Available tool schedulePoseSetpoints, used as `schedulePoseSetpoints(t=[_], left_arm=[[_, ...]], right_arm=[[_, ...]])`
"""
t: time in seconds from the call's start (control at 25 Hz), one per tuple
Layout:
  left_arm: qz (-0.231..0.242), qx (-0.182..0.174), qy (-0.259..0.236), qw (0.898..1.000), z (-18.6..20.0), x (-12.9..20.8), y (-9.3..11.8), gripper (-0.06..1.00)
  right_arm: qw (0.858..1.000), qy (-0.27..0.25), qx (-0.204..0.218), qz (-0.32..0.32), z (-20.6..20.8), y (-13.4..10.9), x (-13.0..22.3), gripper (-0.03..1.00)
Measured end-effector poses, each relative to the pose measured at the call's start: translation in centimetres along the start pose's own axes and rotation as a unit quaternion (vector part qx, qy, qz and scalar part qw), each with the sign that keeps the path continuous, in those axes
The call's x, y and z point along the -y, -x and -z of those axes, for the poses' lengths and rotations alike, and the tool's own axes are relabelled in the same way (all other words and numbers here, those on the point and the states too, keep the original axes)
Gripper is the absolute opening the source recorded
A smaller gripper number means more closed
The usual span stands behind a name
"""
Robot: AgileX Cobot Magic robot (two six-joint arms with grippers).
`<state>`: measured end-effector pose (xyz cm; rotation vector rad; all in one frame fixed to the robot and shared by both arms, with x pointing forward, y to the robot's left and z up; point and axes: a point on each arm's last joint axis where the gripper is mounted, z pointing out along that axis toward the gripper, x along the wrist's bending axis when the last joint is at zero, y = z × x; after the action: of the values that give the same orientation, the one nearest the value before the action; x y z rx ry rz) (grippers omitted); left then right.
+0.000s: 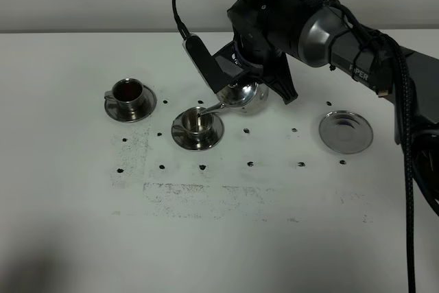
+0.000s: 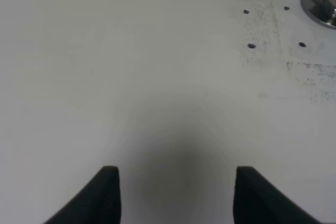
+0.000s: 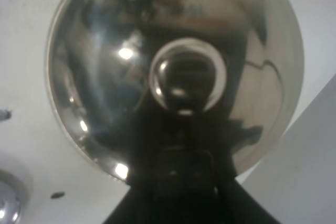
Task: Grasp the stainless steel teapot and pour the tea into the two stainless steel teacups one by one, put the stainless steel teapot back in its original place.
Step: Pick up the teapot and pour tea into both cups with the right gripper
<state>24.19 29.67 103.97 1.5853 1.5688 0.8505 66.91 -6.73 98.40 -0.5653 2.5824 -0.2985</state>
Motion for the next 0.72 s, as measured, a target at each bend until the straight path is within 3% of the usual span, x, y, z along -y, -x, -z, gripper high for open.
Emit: schedulePoseSetpoints(t=[0.72], left_arm=[[0.0,0.0,0.0,1.0,0.0,0.0,0.0,0.47]], right_arm=[[0.998,-0.041,0.023,0.044,0.41,0.34,-0.59,0.2]])
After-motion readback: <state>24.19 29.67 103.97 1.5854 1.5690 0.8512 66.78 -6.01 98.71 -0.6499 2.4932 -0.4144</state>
